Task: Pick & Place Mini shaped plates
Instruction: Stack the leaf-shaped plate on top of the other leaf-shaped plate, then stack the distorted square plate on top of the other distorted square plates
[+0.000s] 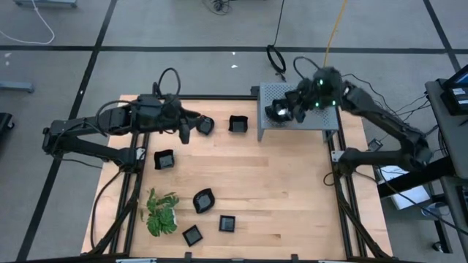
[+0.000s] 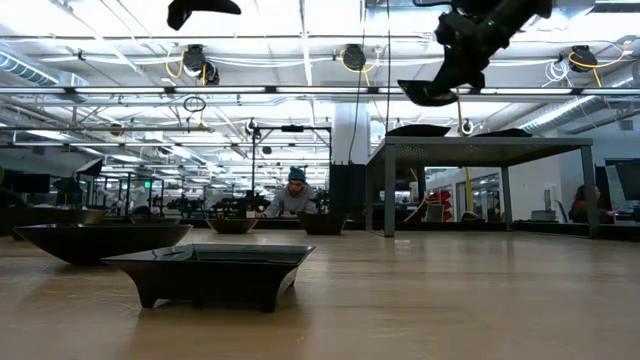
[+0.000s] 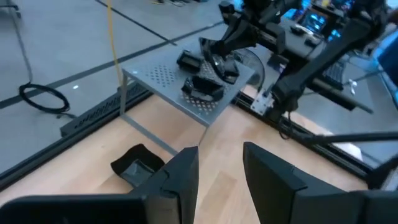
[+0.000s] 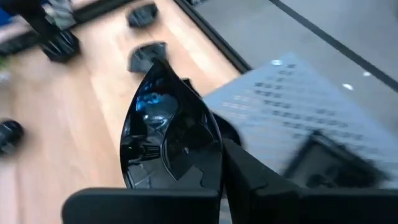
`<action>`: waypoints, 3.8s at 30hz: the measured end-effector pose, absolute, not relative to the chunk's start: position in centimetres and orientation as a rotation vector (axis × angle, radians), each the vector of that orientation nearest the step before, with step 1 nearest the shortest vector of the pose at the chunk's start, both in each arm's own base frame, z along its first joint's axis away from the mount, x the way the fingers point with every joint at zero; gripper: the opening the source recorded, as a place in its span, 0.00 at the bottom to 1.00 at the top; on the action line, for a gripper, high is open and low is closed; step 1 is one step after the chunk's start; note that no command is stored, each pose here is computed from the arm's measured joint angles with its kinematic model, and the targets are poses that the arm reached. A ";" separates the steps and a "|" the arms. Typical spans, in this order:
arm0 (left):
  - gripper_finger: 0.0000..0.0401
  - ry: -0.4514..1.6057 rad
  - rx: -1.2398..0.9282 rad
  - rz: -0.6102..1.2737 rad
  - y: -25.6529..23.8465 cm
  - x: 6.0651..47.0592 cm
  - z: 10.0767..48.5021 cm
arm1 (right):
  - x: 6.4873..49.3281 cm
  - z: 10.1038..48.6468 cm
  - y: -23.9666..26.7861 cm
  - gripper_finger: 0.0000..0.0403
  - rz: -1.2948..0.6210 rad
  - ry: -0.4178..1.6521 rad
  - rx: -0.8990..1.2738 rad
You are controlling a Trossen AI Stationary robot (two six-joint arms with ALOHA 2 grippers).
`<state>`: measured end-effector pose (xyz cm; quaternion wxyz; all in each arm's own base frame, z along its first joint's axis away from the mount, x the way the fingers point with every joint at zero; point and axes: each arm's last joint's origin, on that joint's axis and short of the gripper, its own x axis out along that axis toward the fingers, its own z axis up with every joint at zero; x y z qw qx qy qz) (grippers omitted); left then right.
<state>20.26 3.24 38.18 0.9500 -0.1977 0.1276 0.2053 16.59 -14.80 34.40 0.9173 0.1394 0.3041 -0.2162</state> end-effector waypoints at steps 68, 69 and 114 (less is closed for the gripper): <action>0.32 0.283 -0.168 0.609 4.0 20.3 38.0 | 18.3 35.0 -17.2 0.37 -0.523 0.593 0.122; 0.32 0.291 -0.167 0.617 4.2 20.4 37.9 | 18.1 35.5 -17.0 0.37 -0.528 0.566 0.114; 0.32 0.891 0.204 0.254 11.7 37.6 12.8 | 16.6 38.0 -15.5 0.32 -0.549 0.425 0.052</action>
